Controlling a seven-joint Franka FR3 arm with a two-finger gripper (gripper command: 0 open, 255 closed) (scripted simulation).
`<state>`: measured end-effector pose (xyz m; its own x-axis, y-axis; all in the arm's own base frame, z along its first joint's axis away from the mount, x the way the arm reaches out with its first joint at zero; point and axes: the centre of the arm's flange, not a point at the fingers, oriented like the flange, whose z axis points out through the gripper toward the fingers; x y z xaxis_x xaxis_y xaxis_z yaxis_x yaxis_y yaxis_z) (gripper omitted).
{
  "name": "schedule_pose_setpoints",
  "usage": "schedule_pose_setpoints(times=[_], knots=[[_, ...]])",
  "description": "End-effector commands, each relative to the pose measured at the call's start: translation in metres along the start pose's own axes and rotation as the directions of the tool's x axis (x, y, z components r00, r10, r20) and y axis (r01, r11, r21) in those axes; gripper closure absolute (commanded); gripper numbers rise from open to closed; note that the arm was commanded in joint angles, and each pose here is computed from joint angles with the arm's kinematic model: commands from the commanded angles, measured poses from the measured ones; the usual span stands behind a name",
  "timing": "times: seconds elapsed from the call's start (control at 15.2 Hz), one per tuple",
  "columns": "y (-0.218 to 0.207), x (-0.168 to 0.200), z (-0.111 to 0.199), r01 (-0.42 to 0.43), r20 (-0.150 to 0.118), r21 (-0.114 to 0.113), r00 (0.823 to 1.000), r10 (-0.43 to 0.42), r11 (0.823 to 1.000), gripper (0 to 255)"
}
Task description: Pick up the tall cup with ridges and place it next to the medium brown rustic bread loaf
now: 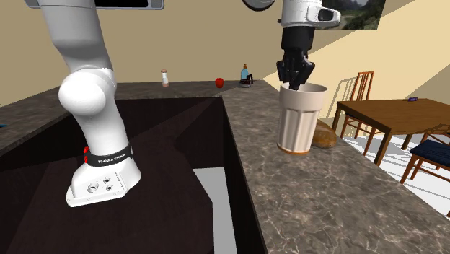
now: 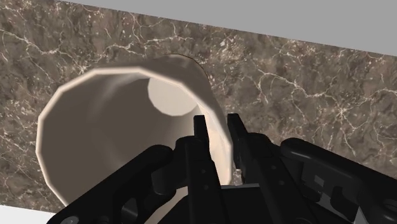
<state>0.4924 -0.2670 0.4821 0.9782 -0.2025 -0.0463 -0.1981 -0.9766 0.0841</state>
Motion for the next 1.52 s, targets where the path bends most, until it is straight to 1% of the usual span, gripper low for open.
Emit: schedule_pose_setpoints(times=[0.0,1.45], knots=[[-0.024,0.013,-0.002,-0.001,-0.001,0.000,1.000,0.001,1.000,255],[-0.287,0.132,-0.031,-0.001,-0.001,0.000,1.000,0.001,1.000,255]])
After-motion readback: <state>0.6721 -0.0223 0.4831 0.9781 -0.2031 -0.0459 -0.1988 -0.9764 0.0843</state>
